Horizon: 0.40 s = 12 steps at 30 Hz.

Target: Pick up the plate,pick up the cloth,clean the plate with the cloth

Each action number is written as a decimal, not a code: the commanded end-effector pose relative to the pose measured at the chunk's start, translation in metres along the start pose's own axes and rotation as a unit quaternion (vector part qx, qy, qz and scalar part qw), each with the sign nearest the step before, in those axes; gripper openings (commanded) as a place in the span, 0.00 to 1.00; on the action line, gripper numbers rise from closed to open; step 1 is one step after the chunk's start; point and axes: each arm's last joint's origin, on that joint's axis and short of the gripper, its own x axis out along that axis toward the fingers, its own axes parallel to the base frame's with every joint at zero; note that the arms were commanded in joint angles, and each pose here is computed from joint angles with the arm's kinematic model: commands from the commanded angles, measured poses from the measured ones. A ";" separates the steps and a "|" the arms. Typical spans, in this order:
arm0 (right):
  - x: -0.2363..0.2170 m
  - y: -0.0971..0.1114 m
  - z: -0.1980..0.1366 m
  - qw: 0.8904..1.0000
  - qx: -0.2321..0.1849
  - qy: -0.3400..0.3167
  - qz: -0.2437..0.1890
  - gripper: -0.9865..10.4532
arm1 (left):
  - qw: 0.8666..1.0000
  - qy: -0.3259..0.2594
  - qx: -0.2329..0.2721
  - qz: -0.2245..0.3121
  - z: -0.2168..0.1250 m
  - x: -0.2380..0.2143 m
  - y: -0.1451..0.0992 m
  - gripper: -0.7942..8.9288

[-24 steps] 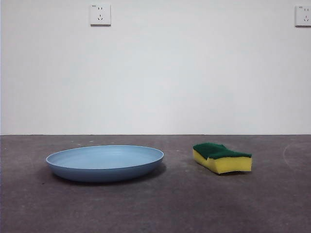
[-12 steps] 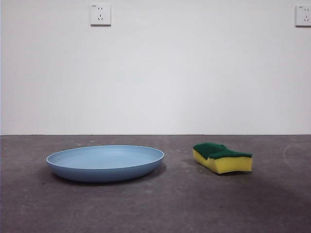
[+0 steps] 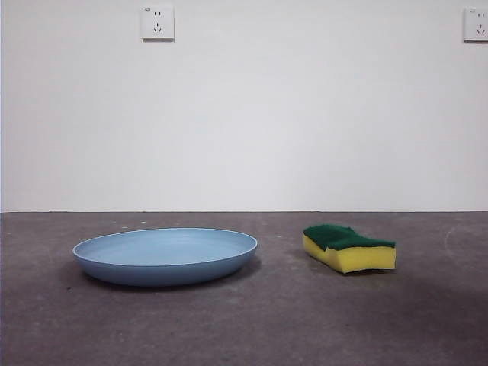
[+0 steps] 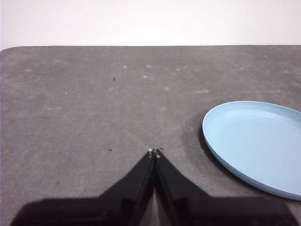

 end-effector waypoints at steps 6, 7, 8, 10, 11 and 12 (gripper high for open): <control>0.001 0.000 -0.008 1.000 0.011 0.028 0.000 0.09 | 1.000 0.005 0.005 -0.001 -0.004 0.001 0.000 0.08; 0.001 0.000 -0.008 1.000 0.014 0.028 0.000 0.09 | 1.000 0.005 0.005 0.000 -0.004 0.001 0.000 0.08; 0.001 0.000 -0.008 0.999 0.026 0.028 -0.001 0.09 | 1.000 0.005 0.005 0.000 -0.004 0.001 0.000 0.08; 0.001 0.000 -0.008 0.999 0.031 0.028 -0.002 0.09 | 1.000 0.005 0.005 0.000 -0.004 0.001 0.000 0.08; 0.001 -0.001 -0.008 0.999 0.031 0.028 -0.005 0.09 | 1.000 0.005 0.005 -0.001 -0.004 0.001 0.000 0.08; 0.001 -0.001 -0.008 0.999 0.031 0.028 -0.006 0.09 | 1.000 0.005 0.005 0.000 -0.004 0.001 0.000 0.08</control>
